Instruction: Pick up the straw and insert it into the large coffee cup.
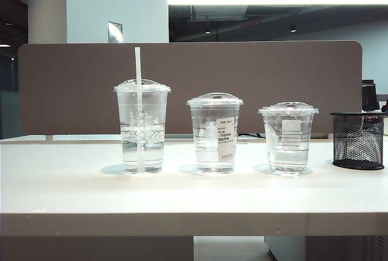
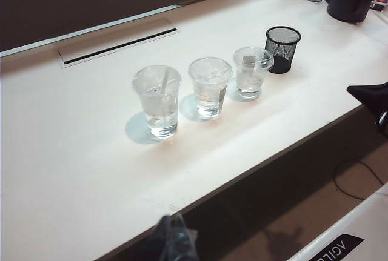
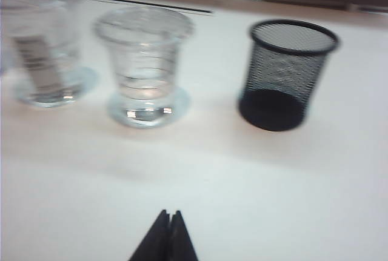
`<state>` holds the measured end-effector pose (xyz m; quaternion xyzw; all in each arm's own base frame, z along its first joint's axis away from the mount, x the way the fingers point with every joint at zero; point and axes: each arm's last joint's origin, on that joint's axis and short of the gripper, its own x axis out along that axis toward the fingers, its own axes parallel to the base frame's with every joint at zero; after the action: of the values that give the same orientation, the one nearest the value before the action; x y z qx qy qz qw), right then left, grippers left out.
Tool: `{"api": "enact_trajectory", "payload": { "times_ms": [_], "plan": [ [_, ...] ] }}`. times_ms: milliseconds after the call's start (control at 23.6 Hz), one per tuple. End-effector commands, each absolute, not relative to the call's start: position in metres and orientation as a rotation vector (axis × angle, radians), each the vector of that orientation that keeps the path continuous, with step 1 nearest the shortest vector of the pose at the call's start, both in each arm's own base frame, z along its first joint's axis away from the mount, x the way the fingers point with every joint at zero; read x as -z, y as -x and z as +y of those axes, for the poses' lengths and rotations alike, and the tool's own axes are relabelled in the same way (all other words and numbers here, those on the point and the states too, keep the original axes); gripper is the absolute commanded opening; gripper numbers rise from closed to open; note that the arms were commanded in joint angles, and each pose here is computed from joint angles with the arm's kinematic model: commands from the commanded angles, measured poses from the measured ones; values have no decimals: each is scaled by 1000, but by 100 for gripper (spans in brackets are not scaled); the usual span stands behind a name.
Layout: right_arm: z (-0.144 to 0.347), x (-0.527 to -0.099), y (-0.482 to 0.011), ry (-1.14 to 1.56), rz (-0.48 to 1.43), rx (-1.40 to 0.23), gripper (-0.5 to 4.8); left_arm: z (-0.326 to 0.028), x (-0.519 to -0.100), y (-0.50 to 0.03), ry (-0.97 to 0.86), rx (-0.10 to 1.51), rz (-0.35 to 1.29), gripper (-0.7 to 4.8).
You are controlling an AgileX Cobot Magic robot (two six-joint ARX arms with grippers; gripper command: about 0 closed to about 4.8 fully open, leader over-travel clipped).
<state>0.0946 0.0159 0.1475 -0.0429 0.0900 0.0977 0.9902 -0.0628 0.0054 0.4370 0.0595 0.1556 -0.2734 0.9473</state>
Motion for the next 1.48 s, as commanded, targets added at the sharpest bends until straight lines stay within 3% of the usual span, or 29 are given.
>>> {"api": "enact_trajectory", "payload": {
  "times_ms": [42,424,1187,1314,1484],
  "plan": [
    [13,-146,-96,88,182,-108,-5,5,-437,63,-118,558,316,-3],
    [-3,-146,-96,68,190,28,-4,5,-437,63,-118,557,316,-3],
    [-4,-146,-96,67,186,38,-4,5,-438,62,-124,560,303,-3],
    [-4,-146,-96,67,186,38,-4,-2,-432,38,-163,594,249,-3],
    [-4,-146,-96,68,186,37,-4,-14,-384,-25,-186,532,167,-3]
  ]
}}
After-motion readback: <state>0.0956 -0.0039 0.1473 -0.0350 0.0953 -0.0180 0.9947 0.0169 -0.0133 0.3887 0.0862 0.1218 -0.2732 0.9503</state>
